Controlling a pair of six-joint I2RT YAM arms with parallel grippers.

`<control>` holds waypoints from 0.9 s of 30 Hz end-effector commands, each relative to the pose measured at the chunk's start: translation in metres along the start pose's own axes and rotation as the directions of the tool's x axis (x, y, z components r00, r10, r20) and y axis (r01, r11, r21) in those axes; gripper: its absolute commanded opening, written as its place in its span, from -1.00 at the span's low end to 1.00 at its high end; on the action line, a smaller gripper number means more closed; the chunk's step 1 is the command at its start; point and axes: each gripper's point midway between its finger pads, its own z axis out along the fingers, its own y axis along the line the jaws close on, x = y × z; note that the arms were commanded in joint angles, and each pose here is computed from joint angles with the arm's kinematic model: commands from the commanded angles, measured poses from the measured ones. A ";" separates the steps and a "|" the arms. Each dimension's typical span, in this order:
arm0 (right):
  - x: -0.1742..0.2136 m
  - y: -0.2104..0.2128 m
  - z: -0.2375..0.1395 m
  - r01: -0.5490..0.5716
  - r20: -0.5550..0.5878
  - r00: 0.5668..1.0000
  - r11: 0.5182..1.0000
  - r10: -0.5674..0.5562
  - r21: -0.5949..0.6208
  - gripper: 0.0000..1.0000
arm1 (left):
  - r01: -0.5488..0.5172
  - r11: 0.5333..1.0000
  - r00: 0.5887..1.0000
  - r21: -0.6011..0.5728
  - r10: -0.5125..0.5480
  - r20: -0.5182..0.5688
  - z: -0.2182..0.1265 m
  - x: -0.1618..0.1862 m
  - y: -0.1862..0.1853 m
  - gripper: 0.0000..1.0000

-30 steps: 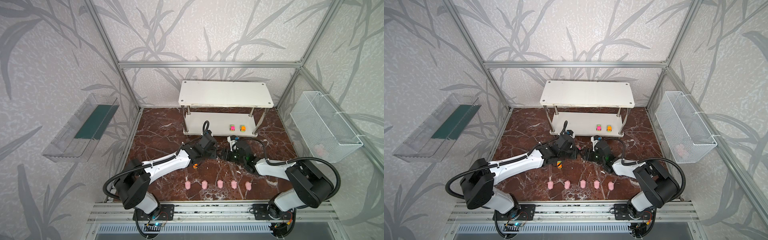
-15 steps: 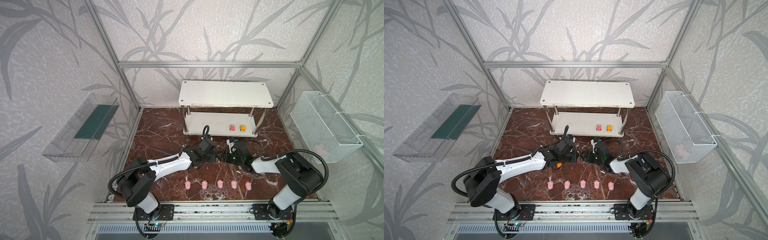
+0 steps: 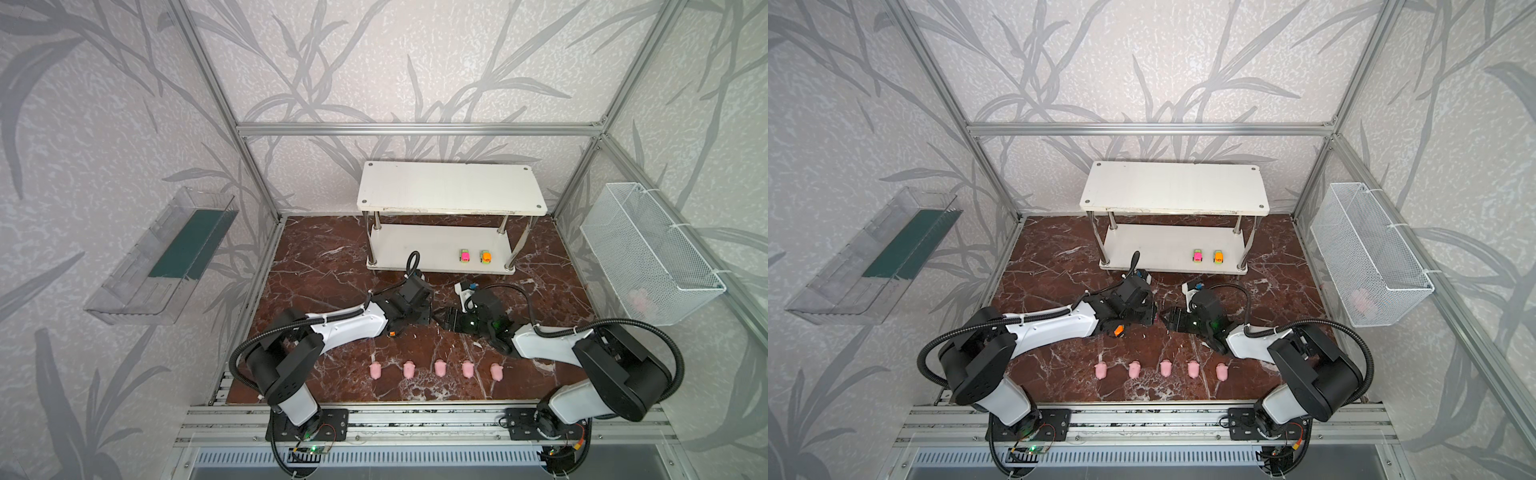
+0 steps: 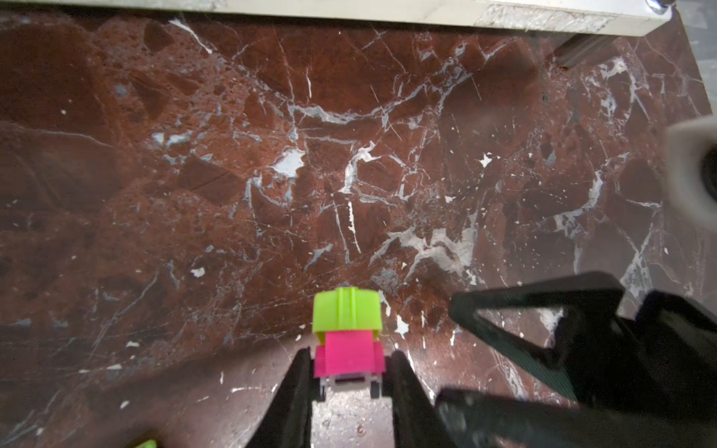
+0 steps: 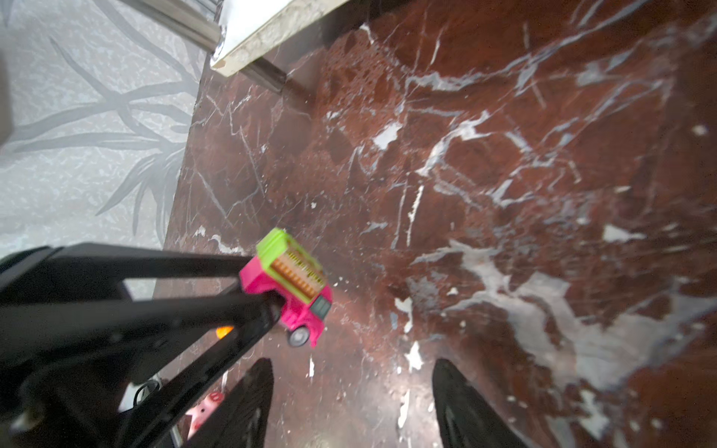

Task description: Place and organize the plastic toys onto the shelf

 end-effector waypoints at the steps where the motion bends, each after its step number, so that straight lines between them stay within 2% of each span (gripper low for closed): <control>1: 0.010 -0.002 -0.002 0.017 -0.022 1.000 0.999 -0.017 0.029 0.33 | -0.011 1.000 0.999 0.009 0.011 0.035 0.000 -0.017 -0.007 -0.42; 10: 0.016 -0.008 0.023 -0.004 -0.065 0.998 0.999 0.006 0.036 0.32 | -0.012 0.999 1.000 0.038 0.011 0.025 -0.004 -0.017 -0.012 -0.42; 20: 0.004 -0.005 0.043 -0.010 -0.061 0.998 0.999 0.012 0.038 0.32 | -0.006 0.998 1.000 0.056 0.005 0.021 -0.009 -0.014 -0.013 -0.42; 27: -0.004 -0.030 0.048 -0.034 -0.040 0.998 0.995 0.038 0.098 0.30 | 0.004 0.998 1.000 0.057 -0.005 0.020 -0.010 -0.006 -0.007 -0.42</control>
